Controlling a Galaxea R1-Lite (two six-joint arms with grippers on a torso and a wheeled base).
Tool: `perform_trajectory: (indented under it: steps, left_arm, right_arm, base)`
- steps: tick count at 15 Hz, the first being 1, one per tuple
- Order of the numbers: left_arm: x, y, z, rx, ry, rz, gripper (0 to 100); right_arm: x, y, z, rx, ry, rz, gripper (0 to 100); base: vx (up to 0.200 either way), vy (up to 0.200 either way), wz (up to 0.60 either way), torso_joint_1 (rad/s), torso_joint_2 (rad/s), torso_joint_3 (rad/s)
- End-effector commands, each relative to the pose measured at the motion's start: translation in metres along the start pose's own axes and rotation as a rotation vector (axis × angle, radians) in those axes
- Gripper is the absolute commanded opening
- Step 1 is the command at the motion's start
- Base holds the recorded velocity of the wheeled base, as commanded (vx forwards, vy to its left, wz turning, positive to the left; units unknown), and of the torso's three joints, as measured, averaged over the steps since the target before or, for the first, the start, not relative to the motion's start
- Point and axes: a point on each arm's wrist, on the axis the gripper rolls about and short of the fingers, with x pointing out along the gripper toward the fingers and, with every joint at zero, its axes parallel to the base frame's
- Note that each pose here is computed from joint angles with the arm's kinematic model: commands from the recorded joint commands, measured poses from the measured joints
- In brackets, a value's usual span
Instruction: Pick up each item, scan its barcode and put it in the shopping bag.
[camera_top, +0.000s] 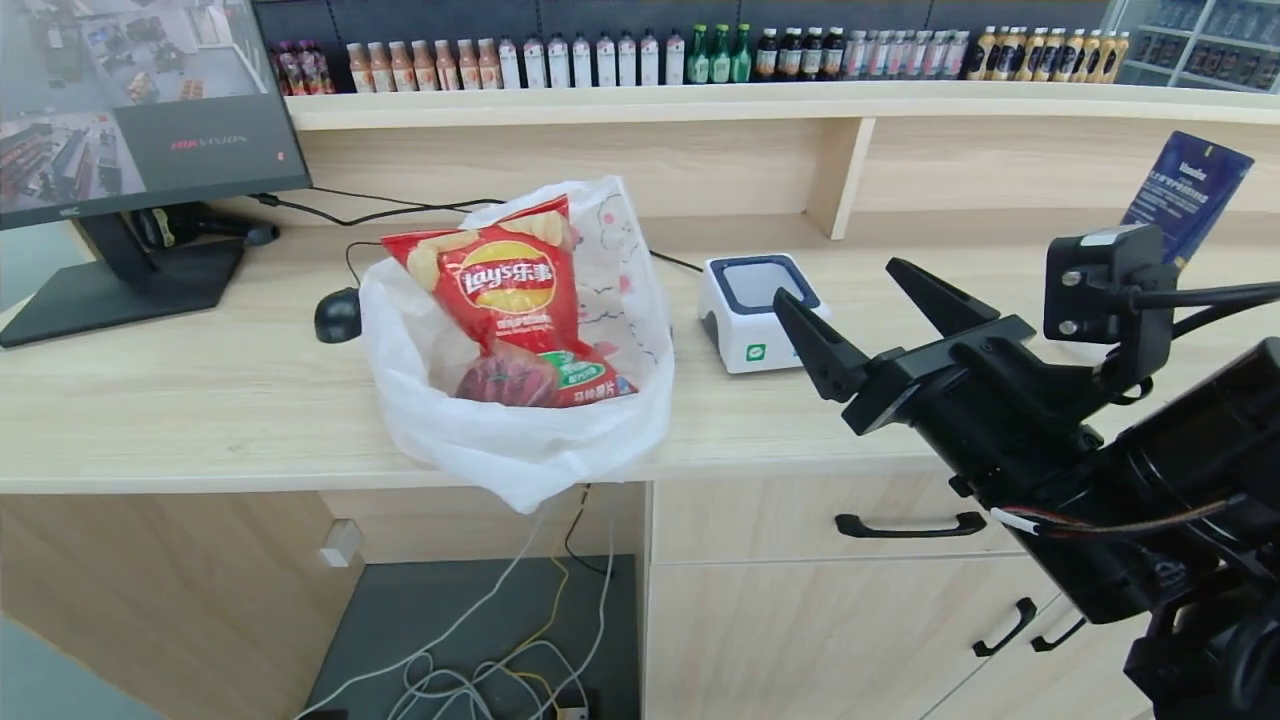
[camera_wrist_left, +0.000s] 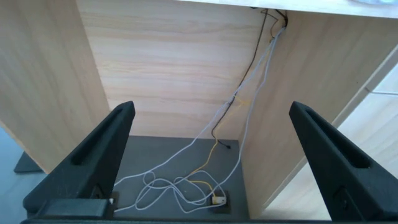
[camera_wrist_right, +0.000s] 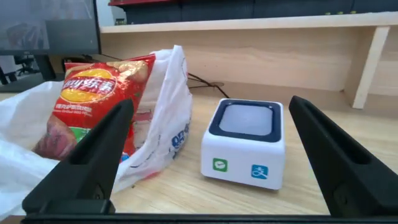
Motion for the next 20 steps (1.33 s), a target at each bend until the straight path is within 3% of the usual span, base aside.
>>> perform_trajectory:
  steps: [1,17,20]
  left_arm:
    - [0.000,0.000,0.000,0.000,-0.001,0.000,100]
    - [0.000,0.000,0.000,0.001,-0.001,0.000,100]
    - [0.000,0.000,0.000,0.003,-0.001,-0.001,100]
  right_arm:
    - [-0.001,0.001,0.000,0.001,0.000,0.001,100]
    - [-0.005,0.010,-0.003,0.005,0.018,0.036,100]
    - [-0.002,0.005,-0.004,-0.004,0.015,0.018,100]
  base:
    - [0.000,-0.200,0.00,0.002,0.00,0.012]
    - [0.000,-0.200,0.00,0.002,0.00,0.001]
    - [0.000,0.000,0.00,0.000,0.00,0.000]
